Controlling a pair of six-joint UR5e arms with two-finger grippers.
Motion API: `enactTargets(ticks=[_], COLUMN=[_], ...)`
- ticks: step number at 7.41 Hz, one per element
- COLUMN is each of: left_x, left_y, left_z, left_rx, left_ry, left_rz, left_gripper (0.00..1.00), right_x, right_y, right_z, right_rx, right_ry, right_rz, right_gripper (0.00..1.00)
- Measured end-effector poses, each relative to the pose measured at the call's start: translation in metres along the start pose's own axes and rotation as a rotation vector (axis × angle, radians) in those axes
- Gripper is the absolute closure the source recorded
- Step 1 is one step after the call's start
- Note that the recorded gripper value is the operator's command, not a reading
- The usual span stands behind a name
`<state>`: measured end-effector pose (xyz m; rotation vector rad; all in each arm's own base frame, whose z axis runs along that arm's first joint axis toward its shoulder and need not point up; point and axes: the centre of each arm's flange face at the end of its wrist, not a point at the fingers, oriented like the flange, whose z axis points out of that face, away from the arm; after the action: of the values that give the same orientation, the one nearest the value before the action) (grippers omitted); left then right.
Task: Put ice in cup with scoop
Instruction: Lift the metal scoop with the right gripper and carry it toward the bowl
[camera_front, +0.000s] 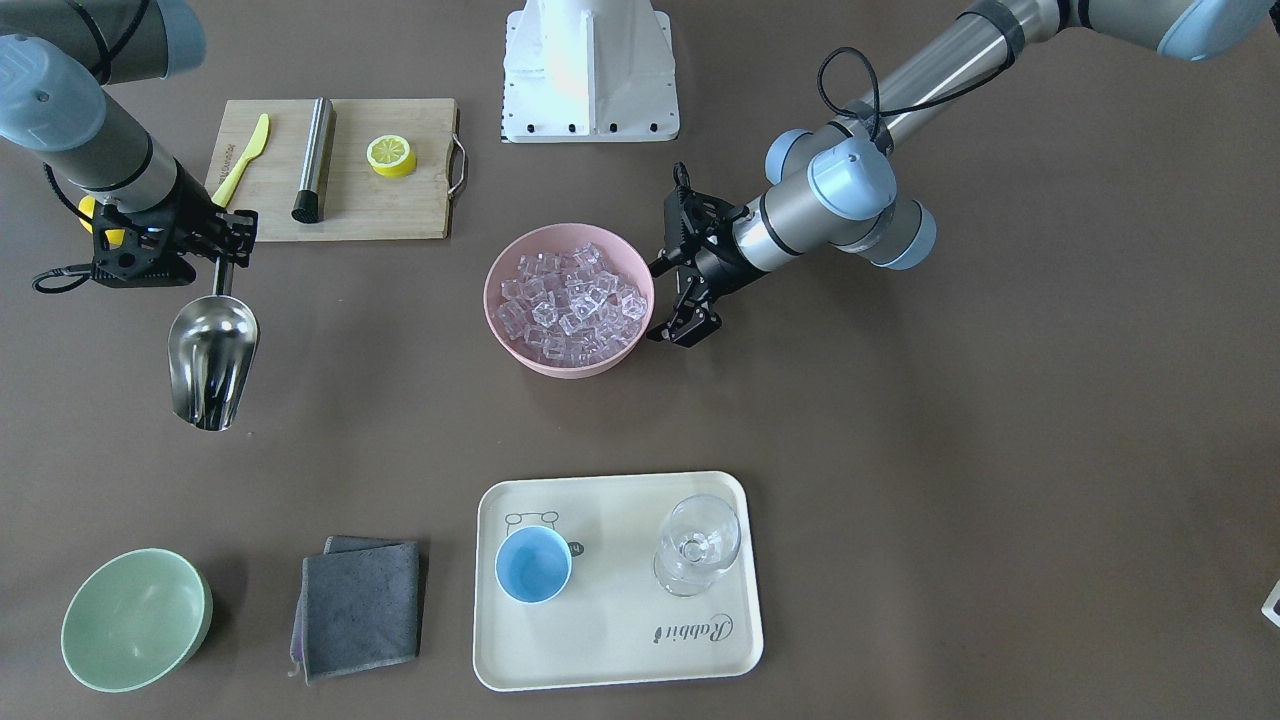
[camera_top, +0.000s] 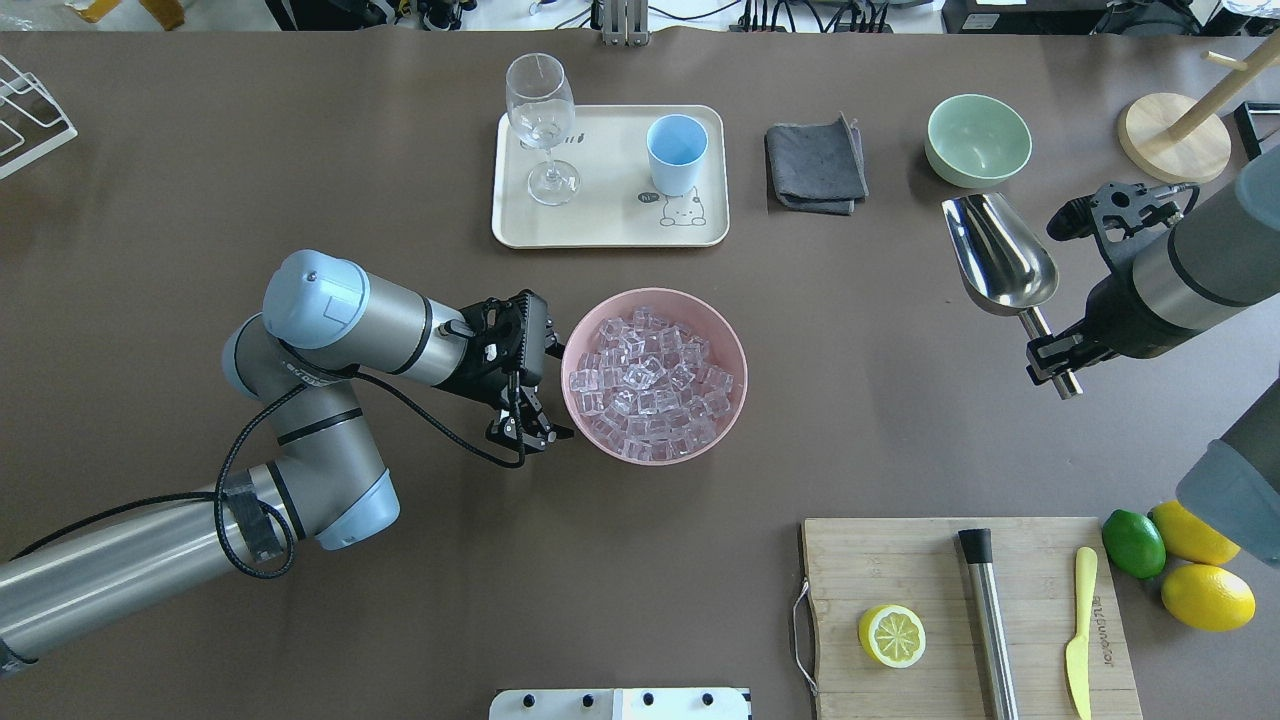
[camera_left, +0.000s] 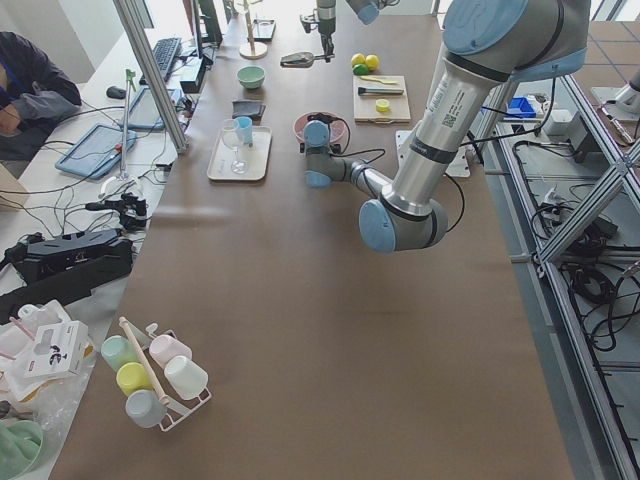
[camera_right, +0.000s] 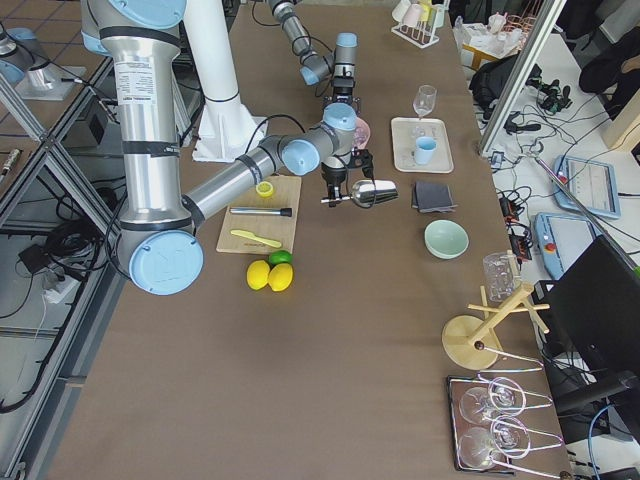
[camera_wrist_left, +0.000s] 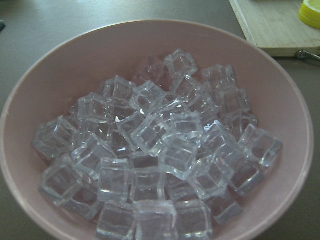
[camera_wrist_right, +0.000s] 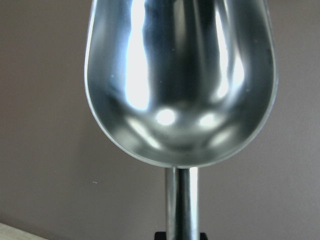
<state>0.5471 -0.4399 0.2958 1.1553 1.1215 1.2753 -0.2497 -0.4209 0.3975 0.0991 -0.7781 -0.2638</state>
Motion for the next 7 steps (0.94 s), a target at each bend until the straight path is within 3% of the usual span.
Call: enactTargets(ticks=[2,3,5,7], left_x=[0.003,0.004,0.005,0.006], left_y=[-0.006,-0.009,-0.011,-0.009], left_z=[0.004,0.006,0.007,0.007], left_rx=[0.005,0.005,0.005,0.004], left_ry=[0.002,0.001,0.000,0.002], left_rz=[-0.022,-0.027,-0.030,-0.031], left_gripper=[0.01,0.01,0.01,0.01], right_x=[0.007,-0.005,-0.038,-0.054], right_y=[-0.010,-0.023,-0.048,-0.054], right_z=[-0.014,-0.027,-0.071,-0.091], right_rx=[0.013,-0.009,-0.096,-0.211], right_ry=[0.028,0.074,0.218,0.276], right_rz=[-0.296,-0.434,-0.681,-0.873], right_gripper=[1.00,1.00,1.00,1.00])
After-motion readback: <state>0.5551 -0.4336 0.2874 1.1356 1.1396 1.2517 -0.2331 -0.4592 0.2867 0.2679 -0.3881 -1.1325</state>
